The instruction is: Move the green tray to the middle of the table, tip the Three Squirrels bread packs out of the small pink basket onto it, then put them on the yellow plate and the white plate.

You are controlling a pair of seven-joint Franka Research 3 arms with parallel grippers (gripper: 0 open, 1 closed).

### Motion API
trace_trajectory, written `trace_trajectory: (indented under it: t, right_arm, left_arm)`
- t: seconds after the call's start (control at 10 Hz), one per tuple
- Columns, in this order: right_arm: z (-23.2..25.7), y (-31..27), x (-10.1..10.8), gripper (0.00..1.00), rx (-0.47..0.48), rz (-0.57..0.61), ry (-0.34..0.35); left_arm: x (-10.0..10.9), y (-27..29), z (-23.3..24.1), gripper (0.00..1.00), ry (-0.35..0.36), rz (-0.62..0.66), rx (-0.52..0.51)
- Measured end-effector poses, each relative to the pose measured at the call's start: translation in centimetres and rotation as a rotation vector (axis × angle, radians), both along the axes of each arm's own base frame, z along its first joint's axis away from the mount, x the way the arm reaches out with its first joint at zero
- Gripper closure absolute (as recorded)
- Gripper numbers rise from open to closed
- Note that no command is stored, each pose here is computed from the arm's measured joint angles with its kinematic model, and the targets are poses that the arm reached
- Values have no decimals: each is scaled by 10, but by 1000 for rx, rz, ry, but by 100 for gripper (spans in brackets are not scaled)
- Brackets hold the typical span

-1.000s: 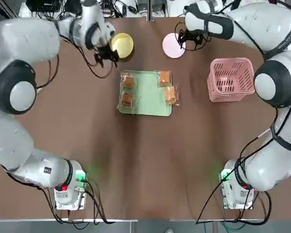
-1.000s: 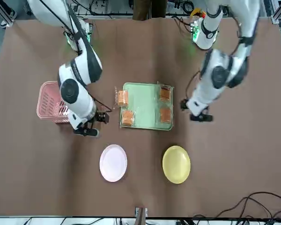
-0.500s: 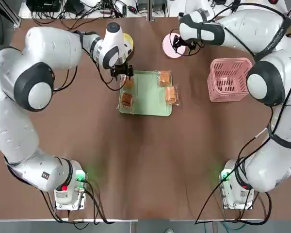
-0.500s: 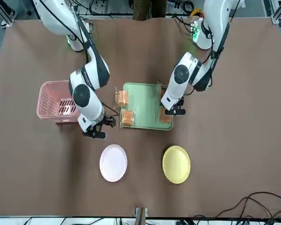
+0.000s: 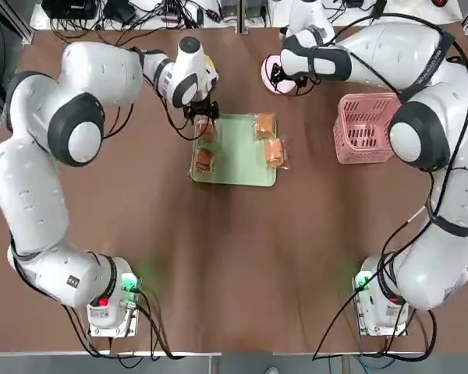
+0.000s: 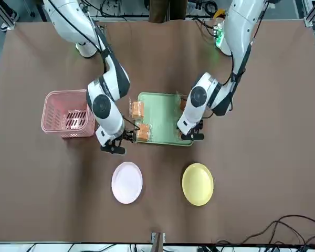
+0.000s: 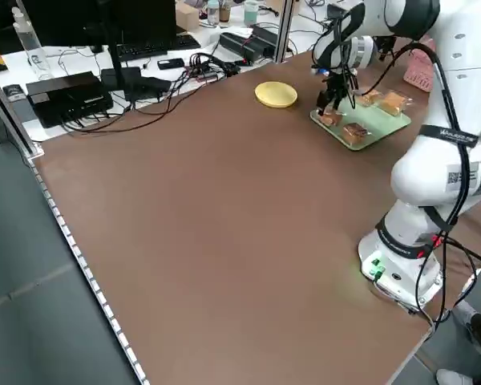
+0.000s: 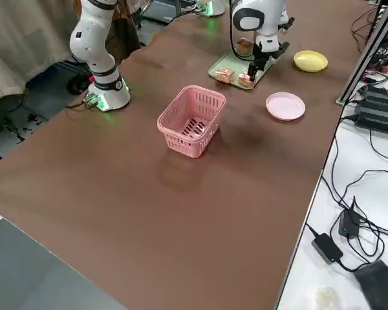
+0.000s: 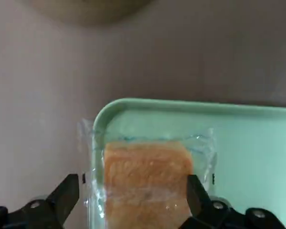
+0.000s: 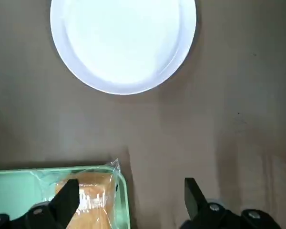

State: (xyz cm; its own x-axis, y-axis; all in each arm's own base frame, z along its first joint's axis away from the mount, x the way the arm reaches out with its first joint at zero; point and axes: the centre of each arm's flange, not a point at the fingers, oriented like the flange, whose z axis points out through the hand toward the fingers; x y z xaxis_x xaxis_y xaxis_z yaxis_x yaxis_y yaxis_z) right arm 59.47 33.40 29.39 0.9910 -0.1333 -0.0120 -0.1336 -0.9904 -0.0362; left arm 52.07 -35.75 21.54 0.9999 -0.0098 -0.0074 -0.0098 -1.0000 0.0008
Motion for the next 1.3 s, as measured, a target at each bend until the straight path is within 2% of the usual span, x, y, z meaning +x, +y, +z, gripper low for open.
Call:
trace_trajectory:
  t: [0.4,0.7,0.8,1.0,1.1,1.2,1.3]
  right_arm:
    - [-8,23,-8,2,17,31,-30]
    - [-31,67,-38,2,24,62,-29]
    - [-43,72,-46,2,36,61,-41]
    - [-66,71,-58,2,42,41,-49]
    - [-68,71,-61,2,42,38,-48]
    - [-69,73,-62,2,42,39,-48]
    - [-70,75,-64,2,41,41,-45]
  left_arm:
    - [1,-7,-6,0,2,9,-2]
    - [2,-19,-27,0,-4,24,27]
    - [3,-21,-29,3,-8,32,28]
    - [6,-23,-26,16,-15,72,24]
    - [8,-24,-23,29,-20,96,21]
    - [9,-24,-20,35,-21,114,22]
    - [14,-21,-17,36,-27,126,21]
